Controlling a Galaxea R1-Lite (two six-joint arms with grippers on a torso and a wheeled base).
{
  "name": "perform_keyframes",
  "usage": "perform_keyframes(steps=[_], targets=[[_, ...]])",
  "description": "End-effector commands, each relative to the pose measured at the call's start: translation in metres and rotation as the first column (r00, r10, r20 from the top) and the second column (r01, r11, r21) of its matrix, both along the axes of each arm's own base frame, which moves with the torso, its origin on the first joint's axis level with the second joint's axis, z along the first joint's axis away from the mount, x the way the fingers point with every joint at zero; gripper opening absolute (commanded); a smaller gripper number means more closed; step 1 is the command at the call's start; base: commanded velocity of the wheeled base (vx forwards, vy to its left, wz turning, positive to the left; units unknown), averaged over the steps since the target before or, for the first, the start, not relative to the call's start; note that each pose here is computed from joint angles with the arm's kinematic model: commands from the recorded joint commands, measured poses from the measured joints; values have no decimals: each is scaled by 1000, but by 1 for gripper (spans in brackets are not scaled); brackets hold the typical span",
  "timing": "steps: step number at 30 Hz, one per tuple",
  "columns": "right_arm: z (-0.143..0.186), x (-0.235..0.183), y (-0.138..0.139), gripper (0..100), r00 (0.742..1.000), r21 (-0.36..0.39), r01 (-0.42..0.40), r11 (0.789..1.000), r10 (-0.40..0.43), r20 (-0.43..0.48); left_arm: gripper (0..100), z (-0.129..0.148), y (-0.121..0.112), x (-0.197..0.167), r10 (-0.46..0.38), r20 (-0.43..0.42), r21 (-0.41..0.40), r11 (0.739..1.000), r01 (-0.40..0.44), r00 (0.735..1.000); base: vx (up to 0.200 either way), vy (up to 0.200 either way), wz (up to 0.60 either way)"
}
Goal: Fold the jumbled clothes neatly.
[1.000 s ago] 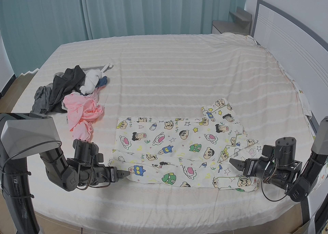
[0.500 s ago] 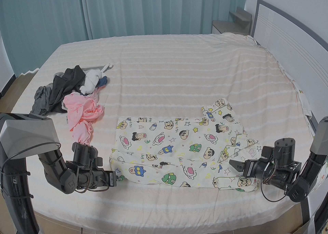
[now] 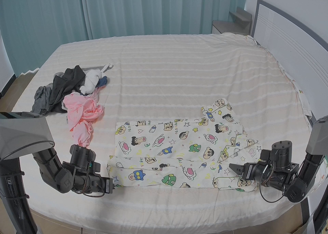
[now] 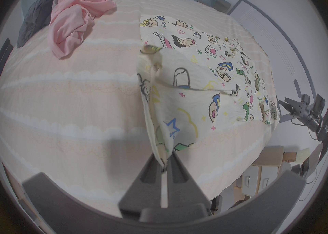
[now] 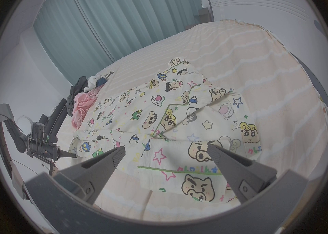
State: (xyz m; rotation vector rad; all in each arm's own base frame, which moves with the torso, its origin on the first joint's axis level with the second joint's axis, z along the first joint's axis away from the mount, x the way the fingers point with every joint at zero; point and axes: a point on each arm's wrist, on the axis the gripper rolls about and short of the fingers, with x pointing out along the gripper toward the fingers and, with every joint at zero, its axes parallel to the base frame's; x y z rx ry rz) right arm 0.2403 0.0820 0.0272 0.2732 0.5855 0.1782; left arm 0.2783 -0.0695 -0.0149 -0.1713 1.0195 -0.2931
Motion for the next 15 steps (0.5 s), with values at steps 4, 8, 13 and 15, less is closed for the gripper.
perform_keyframes(steps=[4, 8, 13, 15], targets=[[-3, -1, -1, 100, 1000, -5, 1, 1000, -1, -14, 0, 8, 4, 4, 4, 22, 5, 1000, -4, 1000, 0, 0, 0], [-3, -3, -2, 100, 1000, -6, 2, 1000, -3, -17, 0, 8, 11, 1, -3, -6, 30, 1000, 3, 1000, 0, 0, 0], [-2, -1, -3, 100, 1000, -3, 12, 1000, -12, -10, 0, 8, 12, 0, -8, -25, 31, 999, 9, 1000, 0, 0, 0], [-2, -1, -4, 100, 1000, -4, 12, 1000, -12, -8, 0, 8, 12, 0, -8, -25, 28, 1000, 9, 1000, 0, 0, 0]])
